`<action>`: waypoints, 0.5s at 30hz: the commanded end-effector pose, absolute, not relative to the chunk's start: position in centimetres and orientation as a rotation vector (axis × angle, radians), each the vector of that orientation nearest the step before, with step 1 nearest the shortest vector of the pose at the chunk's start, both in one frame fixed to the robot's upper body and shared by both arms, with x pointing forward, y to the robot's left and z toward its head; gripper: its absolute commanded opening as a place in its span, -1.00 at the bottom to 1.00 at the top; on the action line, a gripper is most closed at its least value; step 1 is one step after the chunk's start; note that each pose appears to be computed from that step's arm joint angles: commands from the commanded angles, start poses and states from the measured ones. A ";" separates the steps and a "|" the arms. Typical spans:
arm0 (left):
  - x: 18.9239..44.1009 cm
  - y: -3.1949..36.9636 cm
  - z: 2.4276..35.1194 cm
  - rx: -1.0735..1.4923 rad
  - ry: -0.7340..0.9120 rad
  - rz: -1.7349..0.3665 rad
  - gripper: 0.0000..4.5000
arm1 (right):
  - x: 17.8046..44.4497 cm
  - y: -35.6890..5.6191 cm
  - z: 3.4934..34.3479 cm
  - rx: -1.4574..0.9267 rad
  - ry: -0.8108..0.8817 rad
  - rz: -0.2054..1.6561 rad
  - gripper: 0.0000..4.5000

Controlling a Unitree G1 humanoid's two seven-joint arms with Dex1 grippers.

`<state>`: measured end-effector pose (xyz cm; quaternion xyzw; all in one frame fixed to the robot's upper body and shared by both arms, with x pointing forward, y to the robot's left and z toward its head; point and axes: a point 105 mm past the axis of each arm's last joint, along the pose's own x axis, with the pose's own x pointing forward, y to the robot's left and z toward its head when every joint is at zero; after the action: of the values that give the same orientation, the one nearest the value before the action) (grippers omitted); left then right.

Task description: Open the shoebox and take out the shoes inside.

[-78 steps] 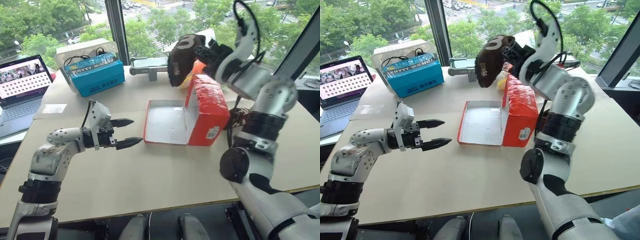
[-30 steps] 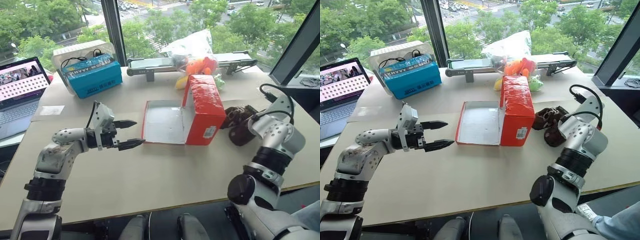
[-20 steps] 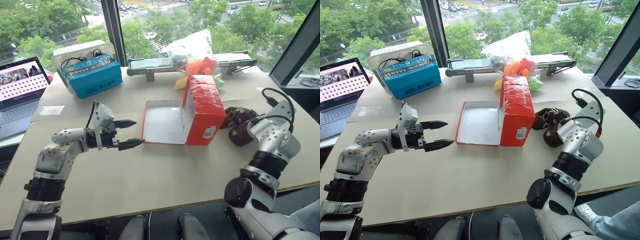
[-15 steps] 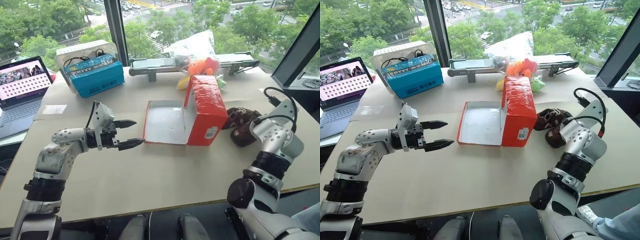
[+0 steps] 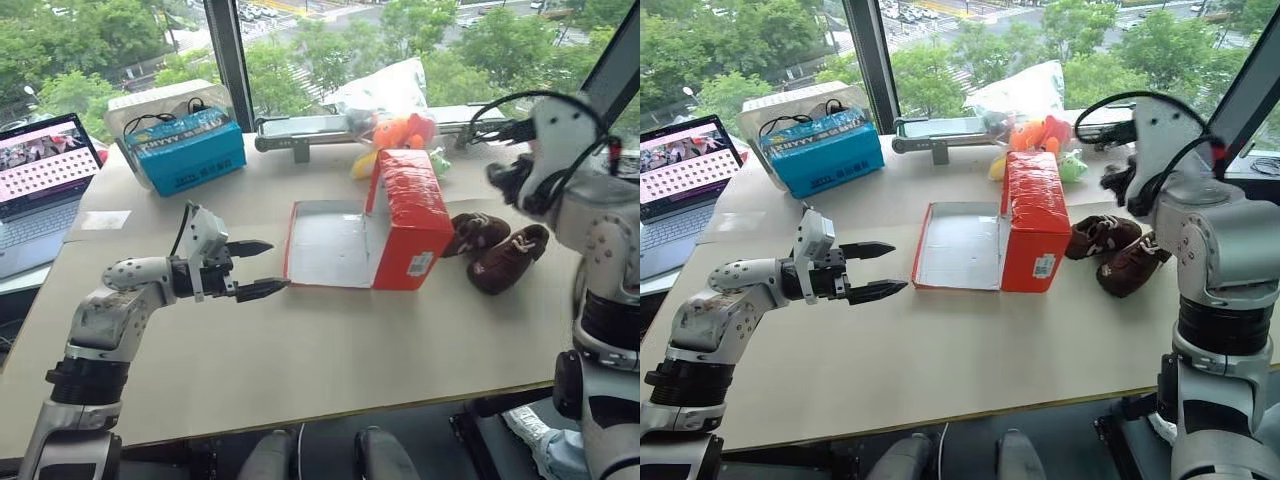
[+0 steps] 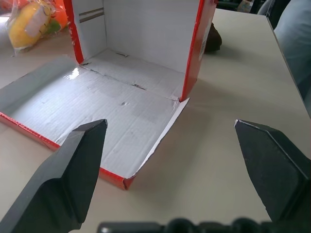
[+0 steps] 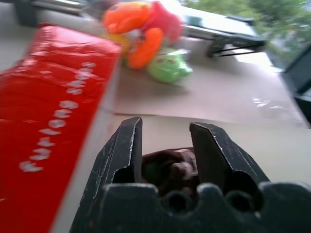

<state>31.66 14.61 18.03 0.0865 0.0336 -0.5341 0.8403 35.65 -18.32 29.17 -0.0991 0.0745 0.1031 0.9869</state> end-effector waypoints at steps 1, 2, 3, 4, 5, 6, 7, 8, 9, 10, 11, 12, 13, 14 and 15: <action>31.5 14.3 19.0 0.203 0.031 -1.136 1.00 | 35.0 -15.5 31.8 -0.058 0.023 0.396 -0.13; 31.6 14.3 19.0 0.202 0.031 -1.137 1.00 | 35.4 -15.5 31.4 -0.042 0.033 0.395 -0.13; 31.6 14.3 19.0 0.202 0.030 -1.136 1.00 | 35.7 -15.7 31.1 -0.035 0.044 0.387 -0.13; 31.6 14.3 19.0 0.201 0.029 -1.136 1.00 | 36.0 -15.8 30.8 -0.028 0.053 0.379 -0.13; 31.6 14.3 19.0 0.202 0.028 -1.136 1.00 | 36.3 -16.1 30.5 -0.026 0.064 0.370 -0.13; 31.6 14.3 19.0 0.202 0.027 -1.135 1.00 | 36.5 -16.3 30.2 -0.023 0.071 0.366 -0.13; 31.7 14.3 19.0 0.202 0.026 -1.134 1.00 | 36.7 -16.6 29.7 -0.024 0.086 0.355 -0.13; 31.7 14.3 19.0 0.202 0.025 -1.133 1.00 | 36.9 -16.9 29.2 -0.030 0.102 0.340 -0.13; 31.7 14.3 19.0 0.203 0.025 -1.132 1.00 | 37.1 -17.4 28.8 -0.032 0.114 0.322 -0.13; 31.6 14.3 19.0 0.203 0.025 -1.131 1.00 | 37.3 -17.9 28.3 -0.030 0.124 0.305 -0.13; 31.6 14.3 19.1 0.203 0.024 -1.131 1.00 | 37.4 -18.8 27.4 -0.039 0.149 0.267 -0.13; 31.6 14.3 19.1 0.204 0.024 -1.130 1.00 | 37.6 -19.7 26.6 -0.046 0.172 0.231 -0.13; 31.6 14.4 19.1 0.203 0.024 -1.129 1.00 | 37.6 -20.5 25.9 -0.051 0.190 0.205 -0.13; 31.6 14.4 19.1 0.202 0.023 -1.128 1.00 | 37.6 -21.2 25.3 -0.056 0.205 0.185 -0.13; 31.6 14.4 19.1 0.203 0.023 -1.127 1.00 | 37.6 -21.7 24.8 -0.058 0.214 0.171 -0.13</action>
<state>31.73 14.41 17.89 0.0834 0.0335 -0.5339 0.8408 37.64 -20.52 25.00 -0.0226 0.1114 0.1033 0.9881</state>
